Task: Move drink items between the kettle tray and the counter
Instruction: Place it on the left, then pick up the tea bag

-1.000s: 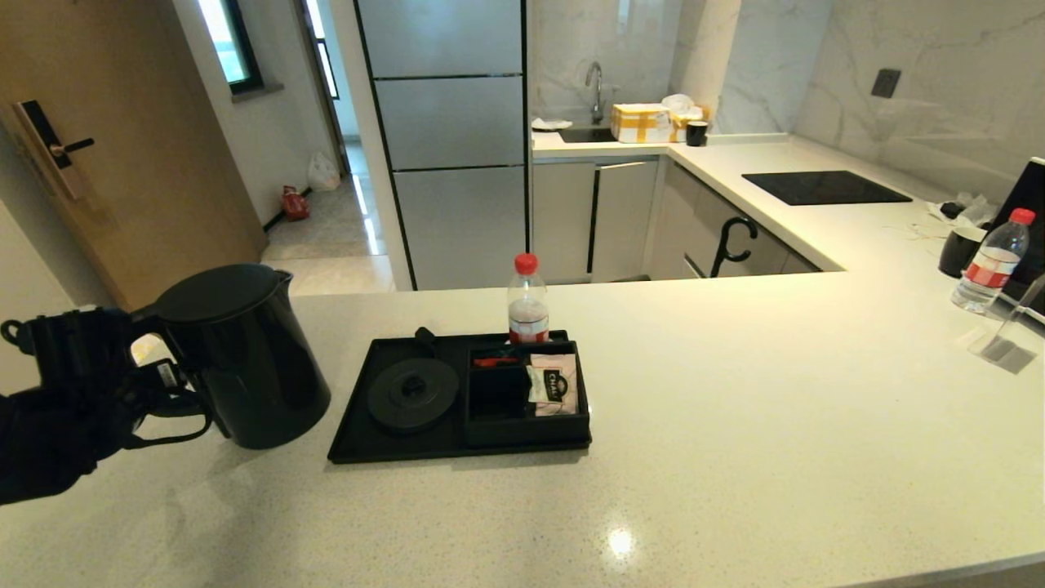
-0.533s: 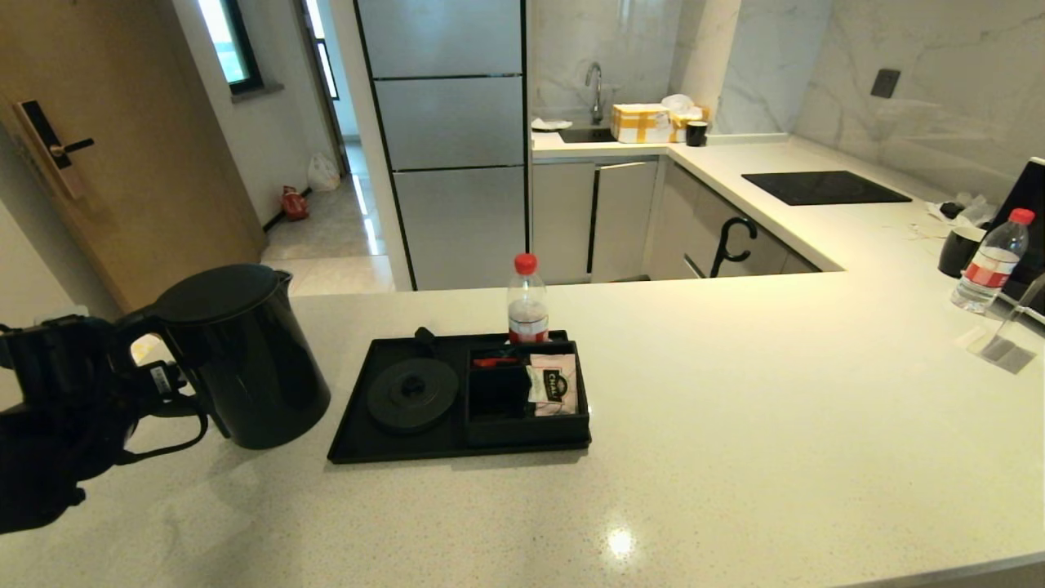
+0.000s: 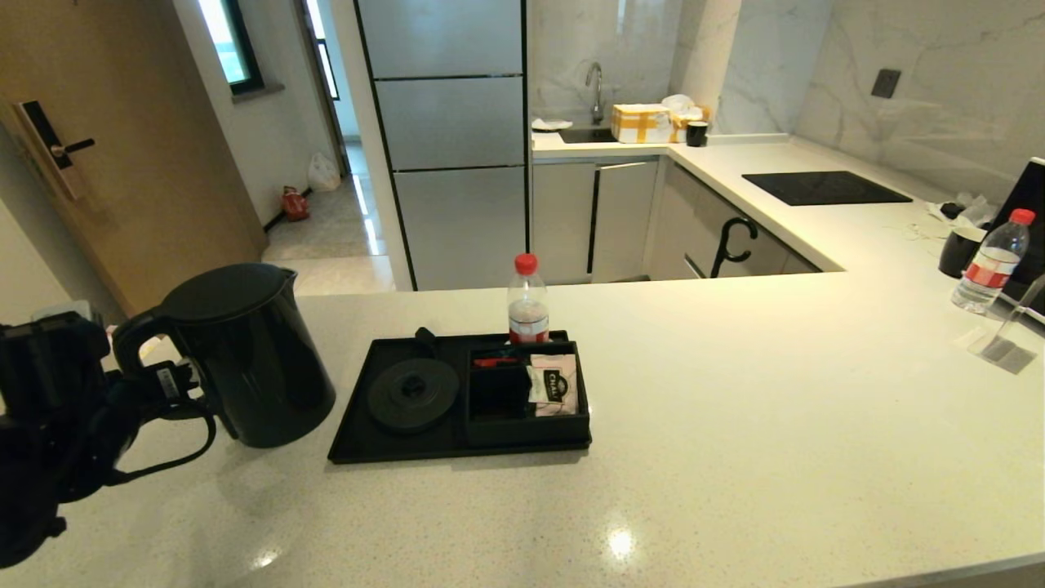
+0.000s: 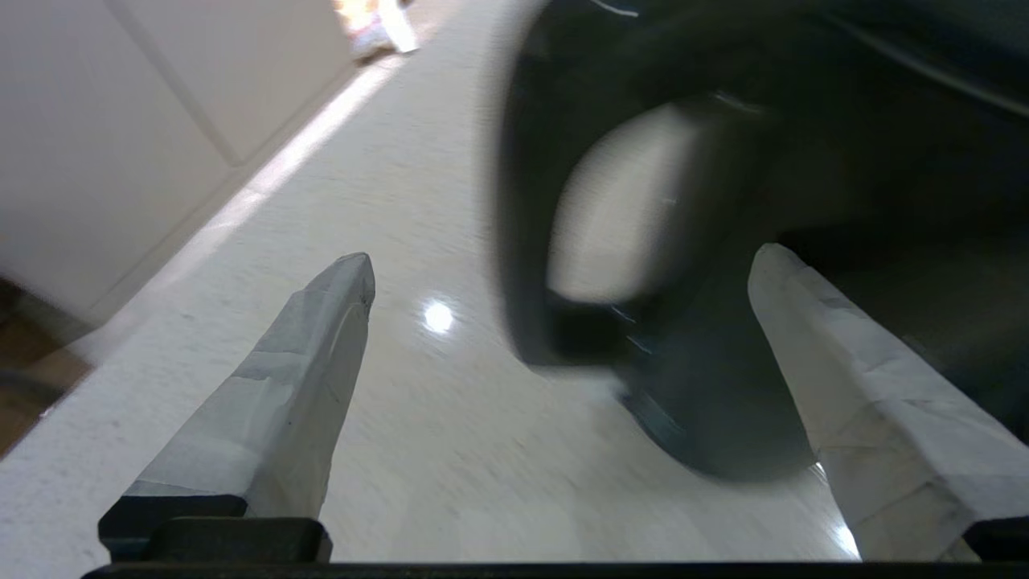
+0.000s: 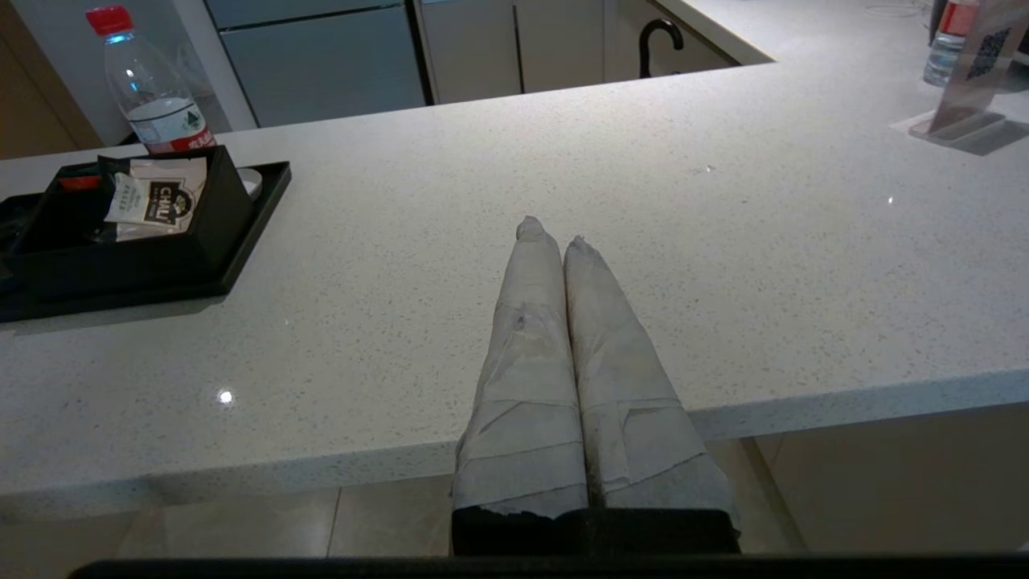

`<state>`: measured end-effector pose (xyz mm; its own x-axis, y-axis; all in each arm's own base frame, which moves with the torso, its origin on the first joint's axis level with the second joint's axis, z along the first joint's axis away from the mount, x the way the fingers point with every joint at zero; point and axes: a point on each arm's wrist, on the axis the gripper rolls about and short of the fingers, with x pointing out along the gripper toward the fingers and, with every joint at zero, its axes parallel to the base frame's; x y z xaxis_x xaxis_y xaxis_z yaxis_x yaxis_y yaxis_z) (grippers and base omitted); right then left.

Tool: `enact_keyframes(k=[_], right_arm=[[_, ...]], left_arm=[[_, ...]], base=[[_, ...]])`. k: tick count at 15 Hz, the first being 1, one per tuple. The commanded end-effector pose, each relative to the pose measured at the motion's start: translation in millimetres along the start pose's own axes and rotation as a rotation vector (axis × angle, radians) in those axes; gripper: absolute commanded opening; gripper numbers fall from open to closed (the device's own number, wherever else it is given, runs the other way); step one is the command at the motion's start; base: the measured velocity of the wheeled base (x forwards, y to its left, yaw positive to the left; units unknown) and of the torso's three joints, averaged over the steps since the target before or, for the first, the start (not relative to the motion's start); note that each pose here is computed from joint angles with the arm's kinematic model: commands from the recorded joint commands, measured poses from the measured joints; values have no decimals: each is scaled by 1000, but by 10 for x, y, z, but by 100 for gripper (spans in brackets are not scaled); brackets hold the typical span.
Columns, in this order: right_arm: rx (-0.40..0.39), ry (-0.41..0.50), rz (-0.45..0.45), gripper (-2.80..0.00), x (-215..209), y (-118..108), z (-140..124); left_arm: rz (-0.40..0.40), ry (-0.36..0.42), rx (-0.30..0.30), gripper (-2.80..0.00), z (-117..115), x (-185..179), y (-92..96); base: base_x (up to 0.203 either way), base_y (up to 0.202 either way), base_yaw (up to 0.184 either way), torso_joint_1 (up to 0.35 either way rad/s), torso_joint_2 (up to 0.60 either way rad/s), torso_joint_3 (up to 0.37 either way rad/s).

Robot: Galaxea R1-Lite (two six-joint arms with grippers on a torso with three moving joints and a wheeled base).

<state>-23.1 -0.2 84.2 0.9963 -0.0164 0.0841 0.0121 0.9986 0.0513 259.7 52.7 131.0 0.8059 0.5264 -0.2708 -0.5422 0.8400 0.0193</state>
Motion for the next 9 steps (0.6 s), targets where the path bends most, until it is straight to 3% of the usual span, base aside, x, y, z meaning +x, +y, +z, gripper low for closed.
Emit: enact_keyframes(k=[1,7,8,9], right_arm=[[0,30,-1,-280,18,-4,-89],[0,29,-2,-280,17,-4,-86],[0,29,-2,-280,17,-4,-86],[0,29,-2,-280,17,-4,-86]], left_arm=[[-32,-33,-4,0,55,-206,-7],[-118,-128,-6,0,272,-904,142],[-147,-157,-13,-152,339,-1107,209],[-183,-172,-15,-280,386,-1299,274]], base=[[0,0,0,0,0,0],[0,0,0,0,0,0],[0,0,0,0,0,0],[0,0,0,0,0,0]])
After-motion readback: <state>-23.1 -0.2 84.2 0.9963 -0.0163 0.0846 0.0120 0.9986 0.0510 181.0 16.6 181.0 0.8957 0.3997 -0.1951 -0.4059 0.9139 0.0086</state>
